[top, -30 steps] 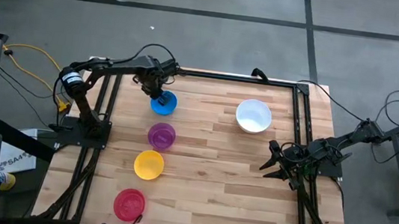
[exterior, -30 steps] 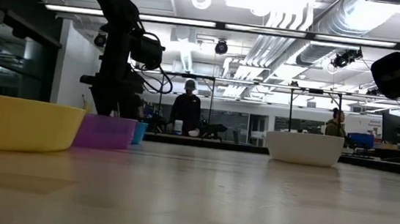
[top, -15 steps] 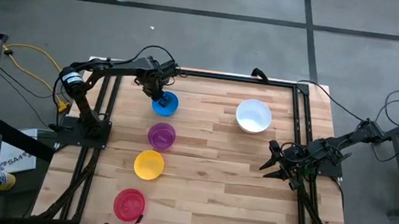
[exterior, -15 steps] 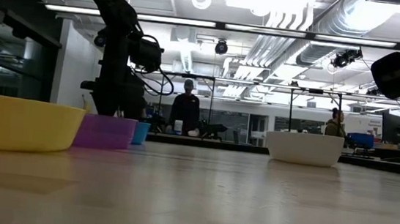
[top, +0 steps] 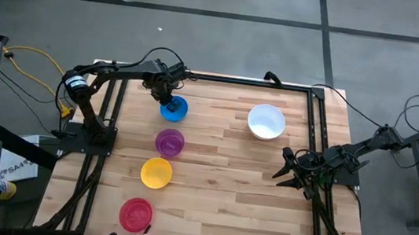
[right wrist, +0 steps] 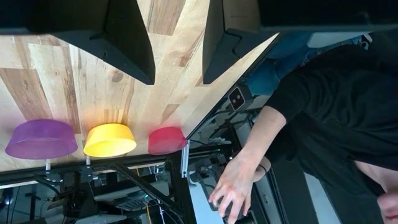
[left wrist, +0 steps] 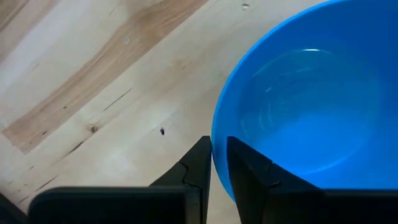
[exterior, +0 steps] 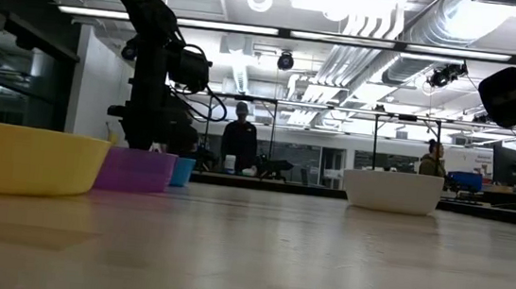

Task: Nest bowls inside each other
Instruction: Stack the blue bowl on the white bowl

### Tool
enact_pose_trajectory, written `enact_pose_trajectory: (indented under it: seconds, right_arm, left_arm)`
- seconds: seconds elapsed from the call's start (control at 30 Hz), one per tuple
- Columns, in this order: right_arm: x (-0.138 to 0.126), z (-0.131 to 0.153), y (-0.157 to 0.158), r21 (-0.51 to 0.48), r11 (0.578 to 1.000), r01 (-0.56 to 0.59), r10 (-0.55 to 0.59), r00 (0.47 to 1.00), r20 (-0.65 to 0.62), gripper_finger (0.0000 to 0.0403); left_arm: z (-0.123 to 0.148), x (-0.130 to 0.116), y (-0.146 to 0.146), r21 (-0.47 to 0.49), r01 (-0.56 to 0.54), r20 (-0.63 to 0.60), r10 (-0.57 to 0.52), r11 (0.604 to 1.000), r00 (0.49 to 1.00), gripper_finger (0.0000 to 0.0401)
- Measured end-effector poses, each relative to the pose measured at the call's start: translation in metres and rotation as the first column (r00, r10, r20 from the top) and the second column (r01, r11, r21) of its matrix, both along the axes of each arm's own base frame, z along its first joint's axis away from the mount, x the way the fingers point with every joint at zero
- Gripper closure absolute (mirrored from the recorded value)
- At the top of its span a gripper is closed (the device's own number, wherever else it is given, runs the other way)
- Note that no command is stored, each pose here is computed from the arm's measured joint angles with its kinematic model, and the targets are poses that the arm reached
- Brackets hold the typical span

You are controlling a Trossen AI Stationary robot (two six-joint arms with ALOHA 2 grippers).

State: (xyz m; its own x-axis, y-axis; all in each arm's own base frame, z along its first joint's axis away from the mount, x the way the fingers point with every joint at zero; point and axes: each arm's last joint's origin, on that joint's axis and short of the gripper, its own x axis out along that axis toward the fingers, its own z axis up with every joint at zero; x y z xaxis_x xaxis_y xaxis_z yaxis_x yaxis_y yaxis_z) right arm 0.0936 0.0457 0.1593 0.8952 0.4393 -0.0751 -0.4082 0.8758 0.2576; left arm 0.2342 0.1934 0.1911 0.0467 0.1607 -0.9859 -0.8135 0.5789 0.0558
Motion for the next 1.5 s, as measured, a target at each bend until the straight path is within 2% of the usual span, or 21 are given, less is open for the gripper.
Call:
enact_pose_trajectory:
  seconds: [0.2,0.63,0.93,1.1,1.37,1.5]
  right_arm:
    - [0.000,0.000,0.000,0.000,1.000,0.000,0.000,1.000,0.000,0.0275]
    - [0.000,0.000,0.000,0.000,1.000,0.000,0.000,1.000,0.000,0.0275]
    - [0.000,0.000,0.000,0.001,1.000,-0.001,0.001,1.000,0.000,0.0275]
    - [0.000,0.000,0.000,0.000,1.000,0.000,0.000,1.000,0.001,0.0275]
    - [0.000,0.000,0.000,0.000,1.000,0.000,0.000,1.000,0.001,0.0275]
    - [0.000,0.000,0.000,0.000,1.000,-0.001,0.001,1.000,0.000,0.0275]
  left_arm:
    - [0.000,0.000,0.000,-0.007,0.029,0.006,-0.029,1.000,1.000,0.0393]
    - [0.001,0.001,0.000,-0.009,0.049,0.008,-0.049,0.999,0.999,0.0398]
    - [0.002,0.004,0.002,0.004,0.100,0.042,-0.100,0.995,0.994,0.0400]
    - [0.020,0.017,0.004,0.037,0.150,0.107,-0.153,0.988,0.982,0.0400]
    - [0.064,0.040,-0.002,0.101,0.247,0.161,-0.261,0.964,0.952,0.0401]
    - [0.081,0.044,-0.003,0.081,0.274,0.231,-0.286,0.958,0.930,0.0401]
